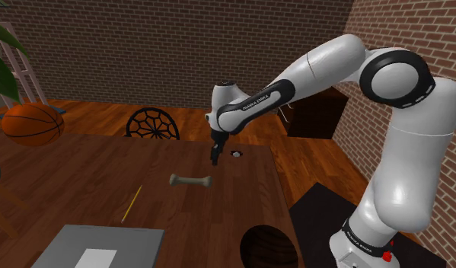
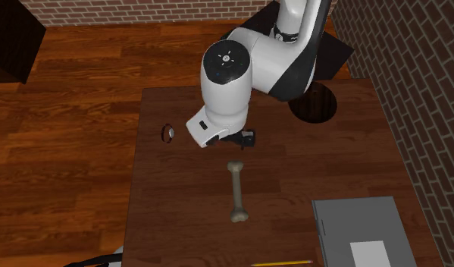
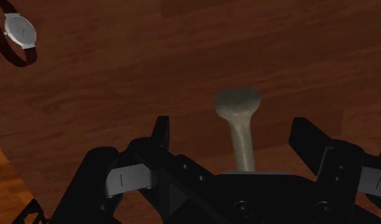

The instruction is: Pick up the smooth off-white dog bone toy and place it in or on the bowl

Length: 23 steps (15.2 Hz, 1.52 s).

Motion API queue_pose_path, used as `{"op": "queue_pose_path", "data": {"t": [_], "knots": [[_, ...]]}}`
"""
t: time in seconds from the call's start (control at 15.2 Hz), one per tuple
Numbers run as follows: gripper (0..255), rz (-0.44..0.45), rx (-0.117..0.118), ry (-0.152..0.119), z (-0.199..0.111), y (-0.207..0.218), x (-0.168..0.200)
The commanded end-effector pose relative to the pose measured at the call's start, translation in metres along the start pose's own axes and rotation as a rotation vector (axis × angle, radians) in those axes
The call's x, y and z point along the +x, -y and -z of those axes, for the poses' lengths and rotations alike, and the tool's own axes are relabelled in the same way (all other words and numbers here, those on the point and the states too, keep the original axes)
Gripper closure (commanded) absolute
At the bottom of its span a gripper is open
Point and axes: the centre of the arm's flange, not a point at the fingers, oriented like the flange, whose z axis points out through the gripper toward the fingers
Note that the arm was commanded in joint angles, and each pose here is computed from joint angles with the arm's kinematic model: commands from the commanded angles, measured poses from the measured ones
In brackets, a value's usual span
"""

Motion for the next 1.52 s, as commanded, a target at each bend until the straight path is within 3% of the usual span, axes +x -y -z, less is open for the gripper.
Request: {"op": "queue_pose_path", "data": {"t": [0.0,0.59,1.06,1.45], "knots": [[0,0.047,-0.006,-0.001,-0.016,0.009,0.019],[0,0.248,-0.031,-0.003,-0.088,0.057,0.098],[0,0.248,-0.031,-0.003,-0.125,0.055,0.098],[0,0.248,-0.031,-0.003,-0.128,0.055,0.098]]}}
